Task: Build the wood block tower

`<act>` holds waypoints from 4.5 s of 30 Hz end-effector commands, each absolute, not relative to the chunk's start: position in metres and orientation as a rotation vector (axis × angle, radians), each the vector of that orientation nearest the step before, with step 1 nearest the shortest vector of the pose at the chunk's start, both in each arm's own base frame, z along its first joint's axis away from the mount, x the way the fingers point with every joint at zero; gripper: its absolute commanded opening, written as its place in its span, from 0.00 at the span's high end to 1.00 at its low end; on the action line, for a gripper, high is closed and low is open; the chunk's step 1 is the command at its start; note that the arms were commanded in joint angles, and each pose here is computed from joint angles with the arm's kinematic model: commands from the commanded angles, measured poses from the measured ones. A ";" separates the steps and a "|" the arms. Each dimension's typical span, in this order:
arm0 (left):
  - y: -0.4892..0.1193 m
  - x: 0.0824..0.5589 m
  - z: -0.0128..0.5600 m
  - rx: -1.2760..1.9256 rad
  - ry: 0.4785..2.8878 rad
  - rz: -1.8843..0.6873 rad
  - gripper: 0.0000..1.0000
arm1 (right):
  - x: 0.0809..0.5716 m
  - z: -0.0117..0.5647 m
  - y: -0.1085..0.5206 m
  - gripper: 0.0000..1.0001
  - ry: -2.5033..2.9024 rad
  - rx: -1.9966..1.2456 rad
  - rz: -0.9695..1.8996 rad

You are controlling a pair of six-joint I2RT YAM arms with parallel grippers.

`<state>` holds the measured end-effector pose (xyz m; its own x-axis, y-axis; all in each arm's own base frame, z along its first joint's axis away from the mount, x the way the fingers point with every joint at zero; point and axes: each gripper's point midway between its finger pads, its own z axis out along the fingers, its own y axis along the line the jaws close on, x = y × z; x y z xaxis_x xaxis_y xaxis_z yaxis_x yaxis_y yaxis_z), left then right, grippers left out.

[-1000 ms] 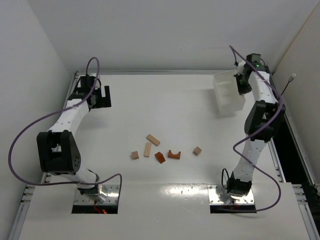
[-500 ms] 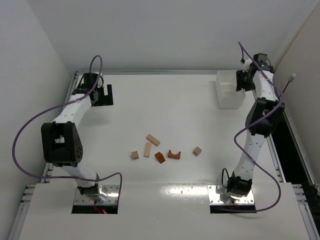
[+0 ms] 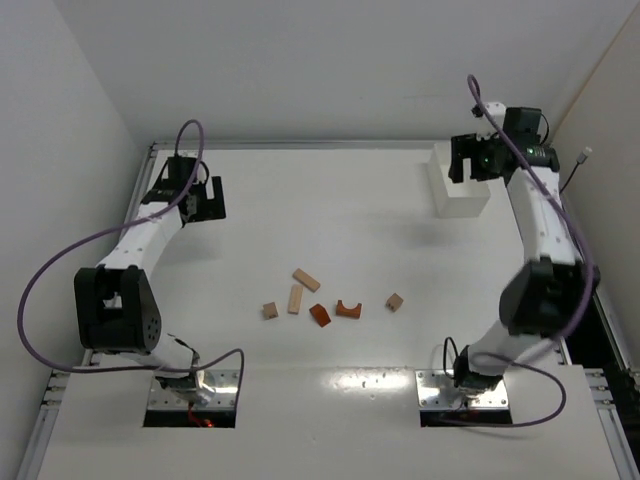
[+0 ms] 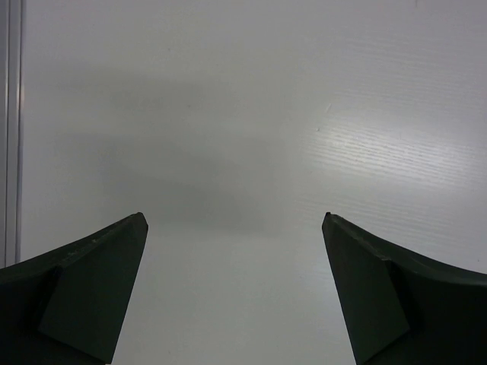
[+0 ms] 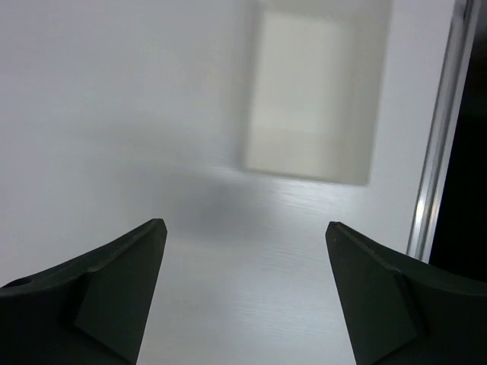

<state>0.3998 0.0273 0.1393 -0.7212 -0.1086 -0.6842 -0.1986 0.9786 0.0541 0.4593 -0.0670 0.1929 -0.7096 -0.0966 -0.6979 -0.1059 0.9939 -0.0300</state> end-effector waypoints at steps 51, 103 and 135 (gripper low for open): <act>0.077 0.327 0.156 -0.347 2.368 0.302 0.00 | 0.283 0.041 0.363 0.41 2.286 -1.502 0.436; 0.092 0.347 0.156 -0.471 2.334 0.332 0.00 | 0.381 0.119 0.311 1.00 2.463 -0.493 0.053; 0.093 0.355 0.146 -0.461 2.349 0.338 0.00 | 0.413 0.017 0.274 1.00 2.724 -0.019 0.118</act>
